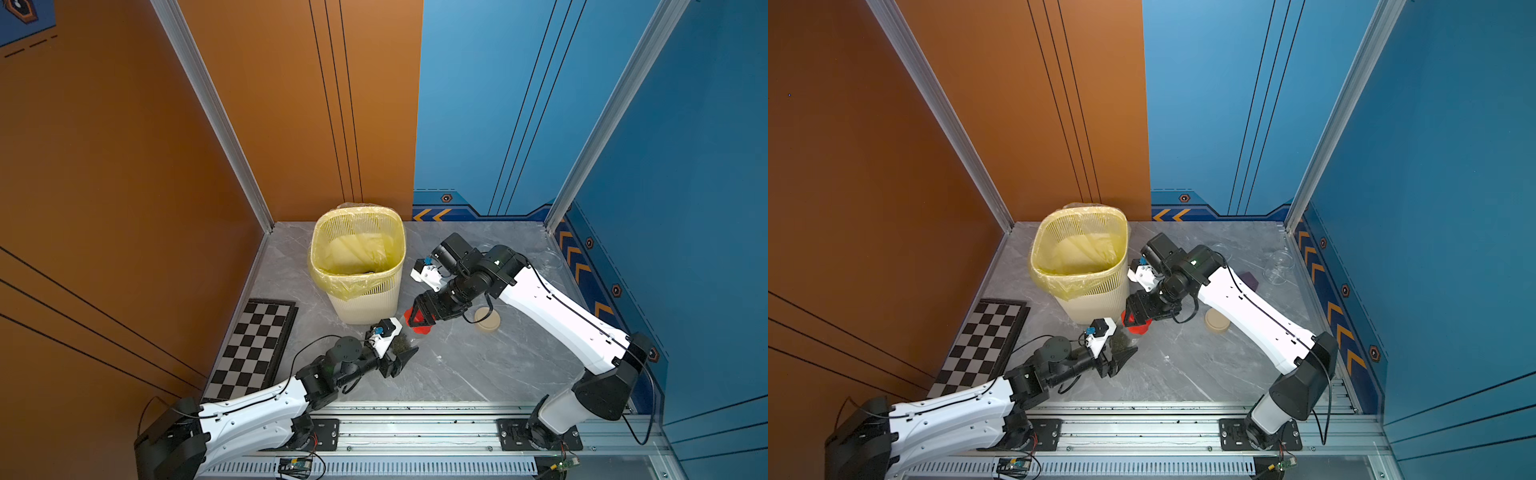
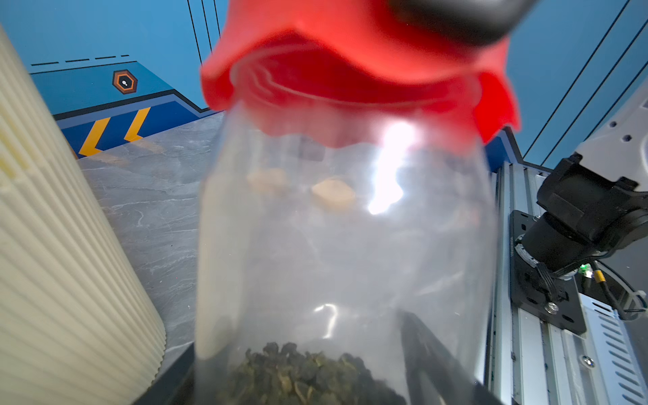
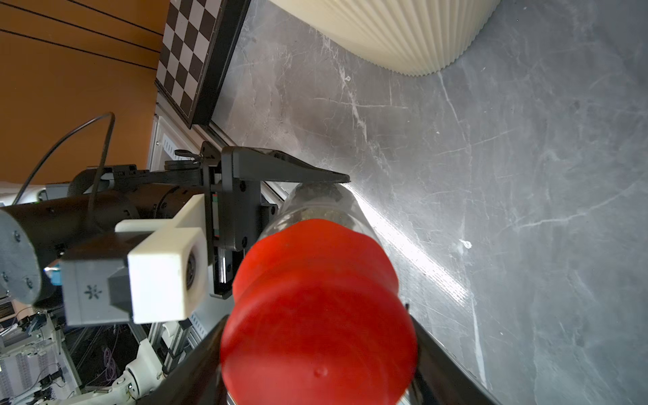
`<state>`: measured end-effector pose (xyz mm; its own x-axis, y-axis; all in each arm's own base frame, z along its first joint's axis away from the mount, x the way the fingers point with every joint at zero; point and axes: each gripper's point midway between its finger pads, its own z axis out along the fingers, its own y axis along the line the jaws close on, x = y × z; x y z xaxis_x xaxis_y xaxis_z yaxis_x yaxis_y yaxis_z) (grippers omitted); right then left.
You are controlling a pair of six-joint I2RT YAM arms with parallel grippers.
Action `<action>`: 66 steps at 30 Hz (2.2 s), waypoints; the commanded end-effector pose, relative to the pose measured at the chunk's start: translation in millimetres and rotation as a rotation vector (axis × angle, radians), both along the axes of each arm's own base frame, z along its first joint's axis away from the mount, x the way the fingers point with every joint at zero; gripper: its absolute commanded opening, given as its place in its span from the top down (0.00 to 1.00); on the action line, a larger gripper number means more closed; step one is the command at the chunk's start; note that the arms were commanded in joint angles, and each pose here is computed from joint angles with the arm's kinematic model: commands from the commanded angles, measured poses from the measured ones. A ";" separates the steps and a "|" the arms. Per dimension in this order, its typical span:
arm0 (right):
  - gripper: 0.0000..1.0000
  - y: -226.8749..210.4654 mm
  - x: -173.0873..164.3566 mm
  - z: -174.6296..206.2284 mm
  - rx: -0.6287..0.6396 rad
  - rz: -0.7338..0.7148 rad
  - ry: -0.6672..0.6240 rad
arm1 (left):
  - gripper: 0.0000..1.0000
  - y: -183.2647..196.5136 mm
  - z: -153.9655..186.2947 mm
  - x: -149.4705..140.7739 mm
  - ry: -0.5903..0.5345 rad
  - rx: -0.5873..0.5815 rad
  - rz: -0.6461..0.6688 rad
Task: Empty moldy tea leaves from jars
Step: Unscrew the lid from the jar.
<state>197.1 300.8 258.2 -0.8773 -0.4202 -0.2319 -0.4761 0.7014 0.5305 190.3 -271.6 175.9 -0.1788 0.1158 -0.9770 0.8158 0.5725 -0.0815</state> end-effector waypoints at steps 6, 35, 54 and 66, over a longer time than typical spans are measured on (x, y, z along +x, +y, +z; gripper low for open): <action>0.38 0.3 -7.1 9.6 0.024 0.037 0.006 | 0.40 0.0 4.0 -1.9 0.000 -0.025 -0.014; 0.38 15.3 -25.4 11.1 0.113 0.287 -0.080 | 0.39 4.1 20.5 -29.3 0.196 -0.166 -0.185; 0.41 5.8 -22.8 15.5 0.168 0.335 -0.112 | 0.39 10.4 25.4 -25.2 0.167 -0.179 -0.161; 0.42 -1.4 -7.0 37.9 0.290 0.235 -0.053 | 0.41 12.7 24.4 -22.6 0.157 -0.175 -0.143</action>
<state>191.6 304.4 280.1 -0.7305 -0.5597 -0.3912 -0.6560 0.4159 0.6298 162.2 -261.2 188.5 -0.3514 0.0188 -0.9360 0.8579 0.4068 -0.3139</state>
